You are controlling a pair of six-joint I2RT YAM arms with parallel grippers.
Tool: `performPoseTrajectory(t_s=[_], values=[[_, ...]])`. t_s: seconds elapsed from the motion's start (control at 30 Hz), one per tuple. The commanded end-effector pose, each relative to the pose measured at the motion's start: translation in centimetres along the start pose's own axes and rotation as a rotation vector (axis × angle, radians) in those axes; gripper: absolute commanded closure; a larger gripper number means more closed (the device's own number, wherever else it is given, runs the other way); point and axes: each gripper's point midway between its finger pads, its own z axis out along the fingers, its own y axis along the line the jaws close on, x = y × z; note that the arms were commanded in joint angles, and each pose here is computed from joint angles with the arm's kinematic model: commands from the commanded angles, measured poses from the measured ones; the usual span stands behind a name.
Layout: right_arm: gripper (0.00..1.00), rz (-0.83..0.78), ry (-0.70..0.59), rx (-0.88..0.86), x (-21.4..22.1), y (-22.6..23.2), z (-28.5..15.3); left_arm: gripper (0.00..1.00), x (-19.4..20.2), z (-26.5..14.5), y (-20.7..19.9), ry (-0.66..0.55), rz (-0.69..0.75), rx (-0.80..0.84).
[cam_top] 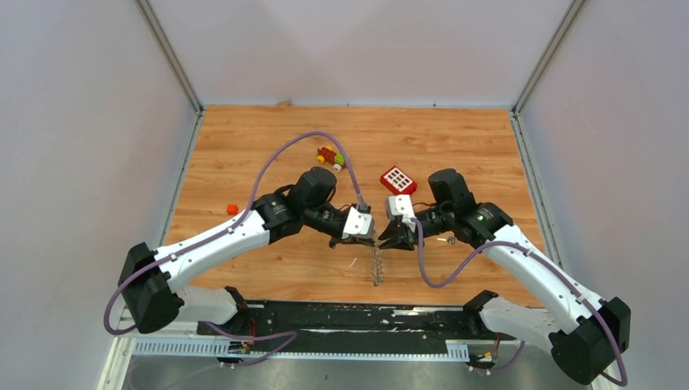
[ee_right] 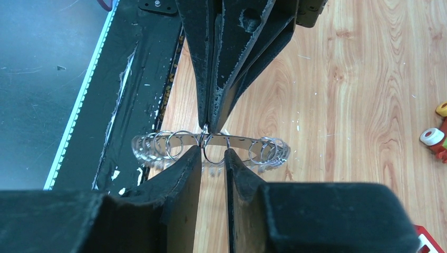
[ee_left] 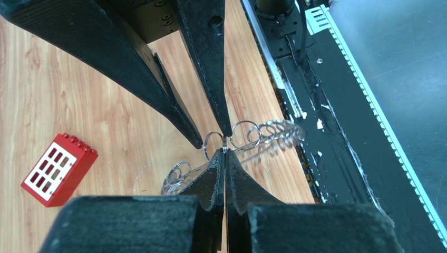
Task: Put the keys on the keyring
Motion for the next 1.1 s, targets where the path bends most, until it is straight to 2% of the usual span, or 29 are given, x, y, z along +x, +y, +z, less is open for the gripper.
performPoseTrajectory(t_s=[0.0, 0.17, 0.27, 0.5, 0.7, 0.9, 1.07], values=[[0.76, -0.031, -0.002, -0.002, 0.1, -0.2, 0.4, 1.0, -2.5, -0.7, -0.2, -0.081, 0.053, 0.003], [0.66, -0.062, 0.011, 0.01, 0.4, -0.1, 0.2, 1.0, -2.4, -0.8, -0.1, -0.084, 0.05, 0.001], [0.64, -0.076, 0.007, 0.018, 0.2, -0.2, 0.1, 1.0, -2.4, -0.9, 0.0, -0.086, 0.049, -0.003], [0.77, -0.048, 0.021, 0.092, 0.0, -1.7, 0.1, 1.0, -2.3, -0.8, -0.6, -0.096, 0.057, 0.027], [0.83, -0.032, 0.015, 0.12, -0.5, -2.2, -0.2, 1.0, -1.9, -0.7, -0.6, -0.088, 0.065, 0.027], [0.83, -0.024, -0.003, 0.063, -0.7, -1.2, 0.1, 1.0, -1.5, -0.6, -0.6, -0.08, 0.065, 0.025], [0.77, -0.028, -0.019, 0.02, -0.8, -0.4, 0.2, 1.0, -1.5, -0.6, -0.6, -0.079, 0.068, 0.025]])
